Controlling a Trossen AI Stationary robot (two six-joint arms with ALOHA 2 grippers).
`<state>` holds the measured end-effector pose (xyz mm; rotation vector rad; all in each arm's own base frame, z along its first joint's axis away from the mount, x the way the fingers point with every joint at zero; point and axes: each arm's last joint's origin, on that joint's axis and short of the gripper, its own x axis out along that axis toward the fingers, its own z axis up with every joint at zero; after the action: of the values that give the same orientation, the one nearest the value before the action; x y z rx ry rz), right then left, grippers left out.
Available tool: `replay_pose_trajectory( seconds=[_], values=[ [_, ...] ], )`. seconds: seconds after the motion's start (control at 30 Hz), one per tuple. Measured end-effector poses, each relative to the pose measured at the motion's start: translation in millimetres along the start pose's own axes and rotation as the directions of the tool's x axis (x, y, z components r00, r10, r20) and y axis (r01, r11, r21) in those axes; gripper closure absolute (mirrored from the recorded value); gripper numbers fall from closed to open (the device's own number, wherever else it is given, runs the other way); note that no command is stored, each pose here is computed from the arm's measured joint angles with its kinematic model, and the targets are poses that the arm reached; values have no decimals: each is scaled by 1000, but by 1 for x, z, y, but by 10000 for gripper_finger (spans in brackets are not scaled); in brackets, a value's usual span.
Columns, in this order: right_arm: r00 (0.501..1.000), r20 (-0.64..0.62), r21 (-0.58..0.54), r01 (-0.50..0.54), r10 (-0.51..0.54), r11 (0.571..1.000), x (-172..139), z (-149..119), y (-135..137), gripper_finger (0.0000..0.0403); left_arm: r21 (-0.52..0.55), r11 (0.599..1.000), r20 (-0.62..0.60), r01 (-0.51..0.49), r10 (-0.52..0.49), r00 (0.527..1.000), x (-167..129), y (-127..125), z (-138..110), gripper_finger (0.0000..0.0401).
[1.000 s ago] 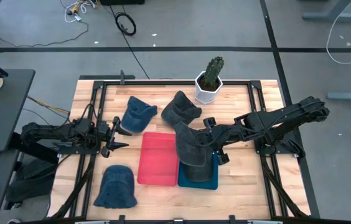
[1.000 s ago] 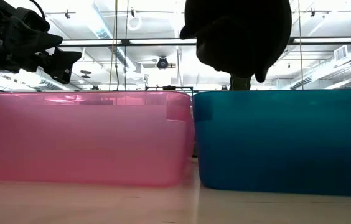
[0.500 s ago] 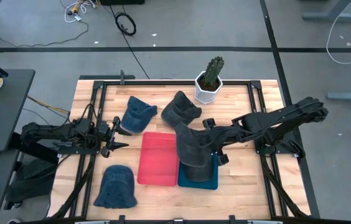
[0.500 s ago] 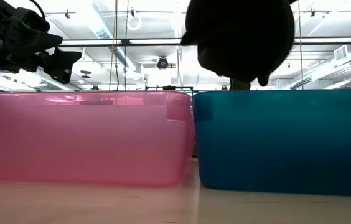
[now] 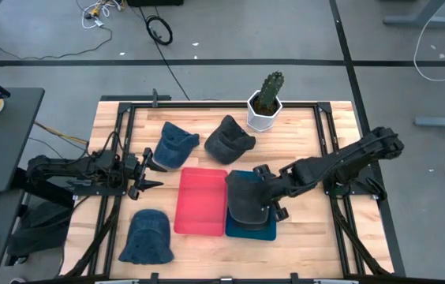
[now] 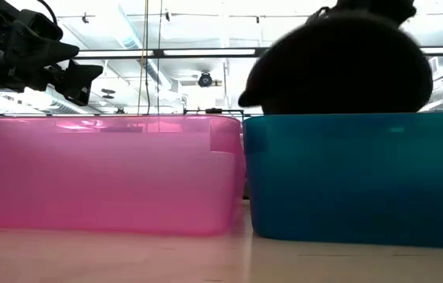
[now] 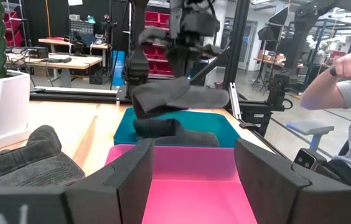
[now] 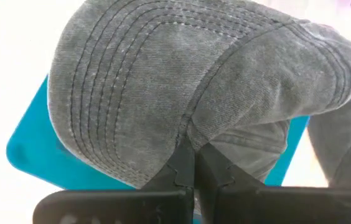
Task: Pick & Place hat
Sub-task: Put the right black cap into the blue bin
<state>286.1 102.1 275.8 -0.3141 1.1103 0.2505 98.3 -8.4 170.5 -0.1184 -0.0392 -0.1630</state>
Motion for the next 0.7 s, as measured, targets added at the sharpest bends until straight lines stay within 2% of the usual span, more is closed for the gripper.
replay_pose_trajectory(
  seconds=[0.2, 0.37, 0.7],
  values=[
    [993, -96, 39, 68, -64, 997, 20, -1, 5, 403, 0, 1000, 0, 0, 0, 1000, 0, 0, 0, 174],
    [985, -160, 37, 65, -58, 997, 38, -1, 13, 403, 0, 1000, 1, 0, 0, 1000, 0, 0, 0, 174],
    [980, -193, 48, 64, -54, 997, 53, -3, 22, 403, 0, 1000, 0, 0, 0, 1000, 0, 0, 0, 174]
  ],
)
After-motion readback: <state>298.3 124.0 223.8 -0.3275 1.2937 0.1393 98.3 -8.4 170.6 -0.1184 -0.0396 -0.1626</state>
